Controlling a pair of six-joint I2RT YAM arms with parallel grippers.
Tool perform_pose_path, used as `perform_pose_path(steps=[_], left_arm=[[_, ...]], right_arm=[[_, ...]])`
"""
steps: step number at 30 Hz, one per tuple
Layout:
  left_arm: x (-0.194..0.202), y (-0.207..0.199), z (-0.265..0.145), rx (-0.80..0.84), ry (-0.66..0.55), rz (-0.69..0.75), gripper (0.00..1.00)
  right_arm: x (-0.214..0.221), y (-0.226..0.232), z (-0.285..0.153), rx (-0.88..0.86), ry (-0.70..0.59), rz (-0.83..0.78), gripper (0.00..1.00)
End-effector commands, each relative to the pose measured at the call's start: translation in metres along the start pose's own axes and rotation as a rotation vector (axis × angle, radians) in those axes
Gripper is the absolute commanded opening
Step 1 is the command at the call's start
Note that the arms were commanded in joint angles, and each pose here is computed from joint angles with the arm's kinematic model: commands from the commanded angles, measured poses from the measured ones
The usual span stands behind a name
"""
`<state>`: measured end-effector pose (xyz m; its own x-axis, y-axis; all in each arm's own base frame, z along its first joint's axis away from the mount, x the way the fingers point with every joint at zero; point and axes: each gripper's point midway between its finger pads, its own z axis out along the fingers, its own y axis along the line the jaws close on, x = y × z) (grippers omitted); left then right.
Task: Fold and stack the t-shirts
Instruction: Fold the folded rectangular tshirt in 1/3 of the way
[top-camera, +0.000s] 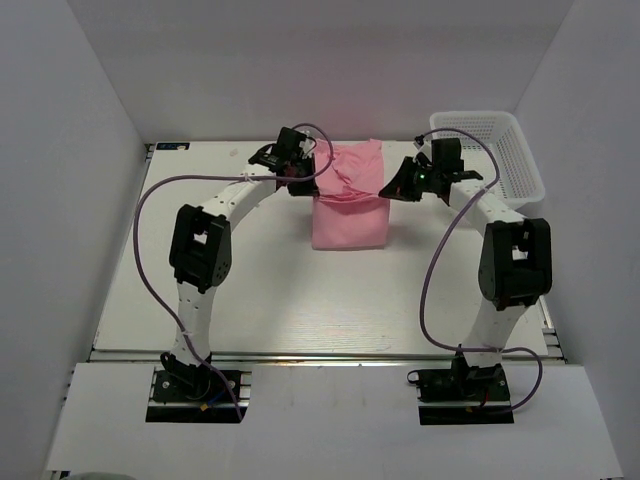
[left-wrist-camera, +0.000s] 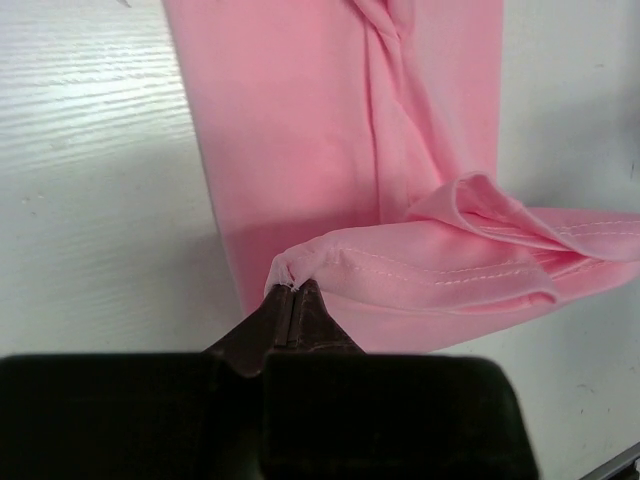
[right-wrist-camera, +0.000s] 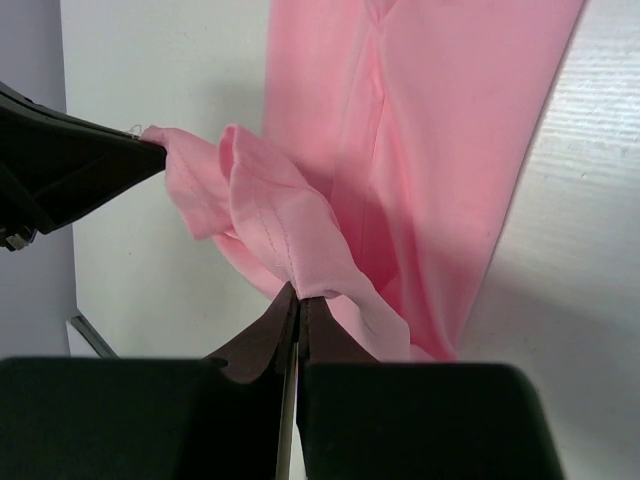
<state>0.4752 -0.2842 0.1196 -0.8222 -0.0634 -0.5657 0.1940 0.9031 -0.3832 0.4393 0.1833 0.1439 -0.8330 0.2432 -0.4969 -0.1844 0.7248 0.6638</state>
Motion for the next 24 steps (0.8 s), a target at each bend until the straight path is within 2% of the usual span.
perform_pose_path(steps=[1, 9, 15, 22, 24], left_arm=[[-0.028, 0.006, -0.012, 0.018, -0.045, -0.008, 0.00], [-0.045, 0.019, 0.008, 0.061, -0.072, -0.016, 0.00], [-0.056, 0.023, 0.029, 0.080, -0.109, -0.013, 0.00], [-0.067, 0.026, 0.058, 0.119, -0.133, 0.012, 0.00], [-0.066, 0.023, 0.062, 0.146, -0.132, 0.016, 0.05]], right_arm=[[-0.029, 0.009, 0.000, -0.048, -0.042, -0.051, 0.00], [-0.044, -0.005, 0.027, -0.088, -0.032, -0.075, 0.00], [-0.059, -0.020, 0.050, -0.089, -0.103, -0.107, 0.00], [-0.072, -0.035, 0.065, -0.056, -0.165, -0.036, 0.00], [-0.075, -0.040, 0.071, -0.048, -0.171, -0.014, 0.00]])
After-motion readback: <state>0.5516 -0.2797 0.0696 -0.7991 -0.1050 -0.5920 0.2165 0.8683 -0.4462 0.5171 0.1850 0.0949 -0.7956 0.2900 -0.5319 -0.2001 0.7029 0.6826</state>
